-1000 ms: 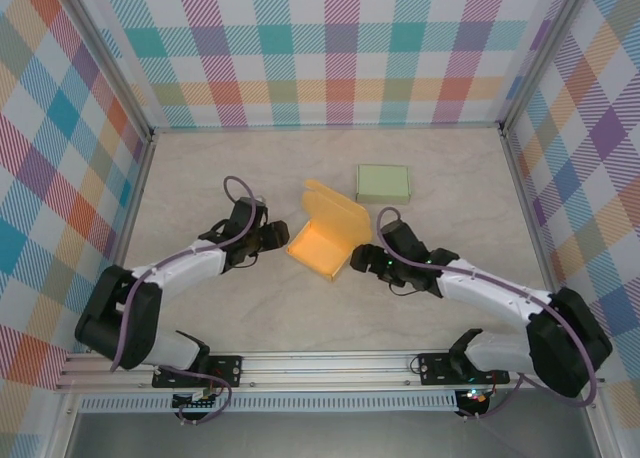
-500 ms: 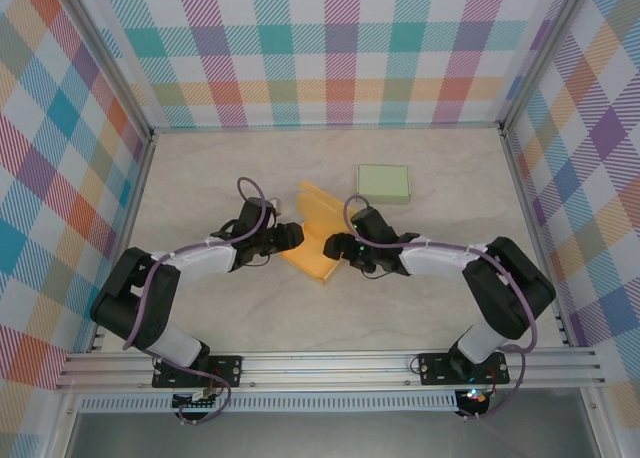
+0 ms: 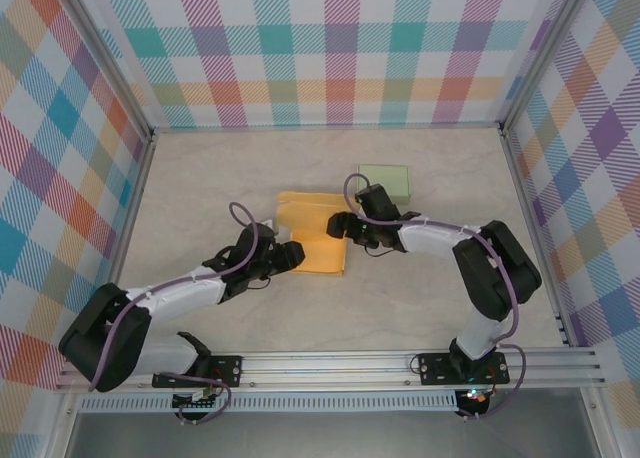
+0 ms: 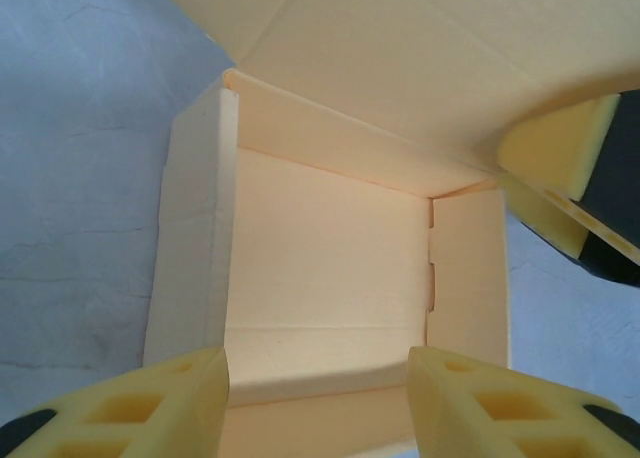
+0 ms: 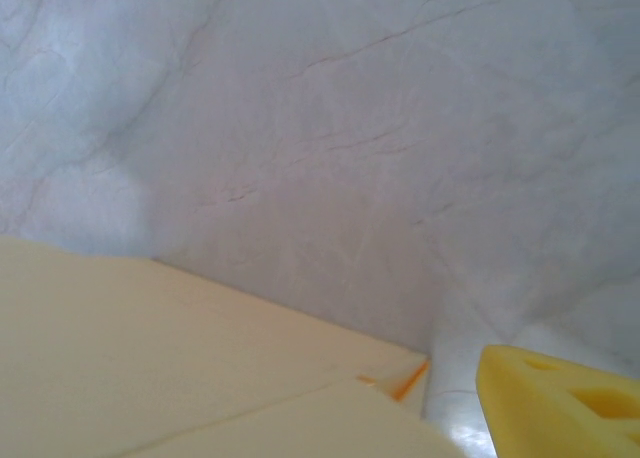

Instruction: Fold the paper box

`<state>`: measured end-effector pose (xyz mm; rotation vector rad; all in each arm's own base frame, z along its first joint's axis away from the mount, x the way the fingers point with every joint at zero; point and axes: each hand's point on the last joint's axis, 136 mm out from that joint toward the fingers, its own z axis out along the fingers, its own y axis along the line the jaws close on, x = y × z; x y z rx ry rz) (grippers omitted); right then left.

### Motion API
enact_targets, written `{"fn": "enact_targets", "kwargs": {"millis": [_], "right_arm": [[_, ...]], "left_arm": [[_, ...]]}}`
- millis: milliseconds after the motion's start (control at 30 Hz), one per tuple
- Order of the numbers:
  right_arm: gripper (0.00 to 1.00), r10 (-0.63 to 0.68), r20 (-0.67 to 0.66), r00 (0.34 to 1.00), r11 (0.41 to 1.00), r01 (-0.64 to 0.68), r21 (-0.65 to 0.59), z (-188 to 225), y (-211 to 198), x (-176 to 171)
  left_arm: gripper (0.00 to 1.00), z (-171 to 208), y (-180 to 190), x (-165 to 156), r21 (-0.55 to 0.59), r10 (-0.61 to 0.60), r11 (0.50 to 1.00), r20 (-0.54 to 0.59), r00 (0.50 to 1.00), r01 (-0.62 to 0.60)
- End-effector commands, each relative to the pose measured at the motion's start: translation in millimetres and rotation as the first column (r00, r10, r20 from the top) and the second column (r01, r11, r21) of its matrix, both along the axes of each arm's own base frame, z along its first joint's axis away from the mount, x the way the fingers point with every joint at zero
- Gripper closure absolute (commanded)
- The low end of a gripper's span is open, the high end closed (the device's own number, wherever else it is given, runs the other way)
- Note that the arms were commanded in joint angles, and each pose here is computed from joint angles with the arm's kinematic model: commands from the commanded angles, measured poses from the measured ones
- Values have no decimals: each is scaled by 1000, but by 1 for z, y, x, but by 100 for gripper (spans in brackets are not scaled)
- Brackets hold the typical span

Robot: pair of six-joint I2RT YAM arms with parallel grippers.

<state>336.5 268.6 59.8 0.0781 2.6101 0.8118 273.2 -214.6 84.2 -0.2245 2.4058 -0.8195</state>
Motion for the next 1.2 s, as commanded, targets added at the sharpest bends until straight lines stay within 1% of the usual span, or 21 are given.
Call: {"fn": "enact_targets", "kwargs": {"millis": [0,100,200,233,333,367,433,467,500,533,600,700,733,800,867,933,1067,1167], "right_arm": [[18,56,0,998,998,-56,-12,6,-6,-5],[17,79,35,996,996,-78,-32,20,-15,-14],[12,98,78,992,993,-93,-70,37,-28,-25],[5,105,99,989,992,-97,-83,44,-33,-29],[2,114,162,980,988,-94,-124,60,-46,-35],[0,113,181,977,987,-90,-134,64,-49,-35],[0,127,231,965,985,-95,-147,74,-53,-35],[0,133,248,960,983,-97,-153,77,-54,-34],[0,143,261,955,982,-103,-158,80,-53,-33],[0,153,272,950,981,-112,-160,82,-52,-31],[2,181,295,938,976,-134,-173,86,-48,-26],[4,223,318,921,968,-172,-182,86,-40,-19],[4,236,323,916,966,-186,-178,87,-36,-17],[7,257,331,908,962,-209,-173,87,-30,-14],[11,275,332,902,958,-229,-174,85,-25,-11],[12,293,332,897,953,-248,-172,83,-20,-8],[15,307,338,890,949,-262,-175,81,-14,-1],[17,319,338,885,945,-270,-184,80,-11,4]], "left_arm": [[50,17,11,5,-27,85,996,55,995,-84],[48,37,25,4,31,91,995,121,988,-96],[43,68,46,6,158,69,981,245,967,-110],[39,79,55,9,213,46,971,289,956,-112],[25,97,76,19,329,-17,938,353,935,-107],[23,100,81,23,350,-31,931,366,930,-106],[14,103,87,34,367,-81,927,387,918,-73],[12,102,87,40,371,-103,927,391,915,-54],[1,99,86,46,368,-131,929,392,911,-24],[0,97,83,51,371,-167,928,392,905,11],[0,89,73,61,383,-251,919,389,886,92],[5,79,57,74,397,-356,897,395,847,193],[7,75,53,78,396,-380,891,385,841,221],[13,69,48,88,394,-410,881,363,837,261],[15,66,42,95,371,-434,879,358,827,300],[16,66,36,101,353,-448,878,368,815,323],[16,63,33,110,356,-467,868,353,811,345],[24,61,26,112,339,-490,860,344,801,381]]}}
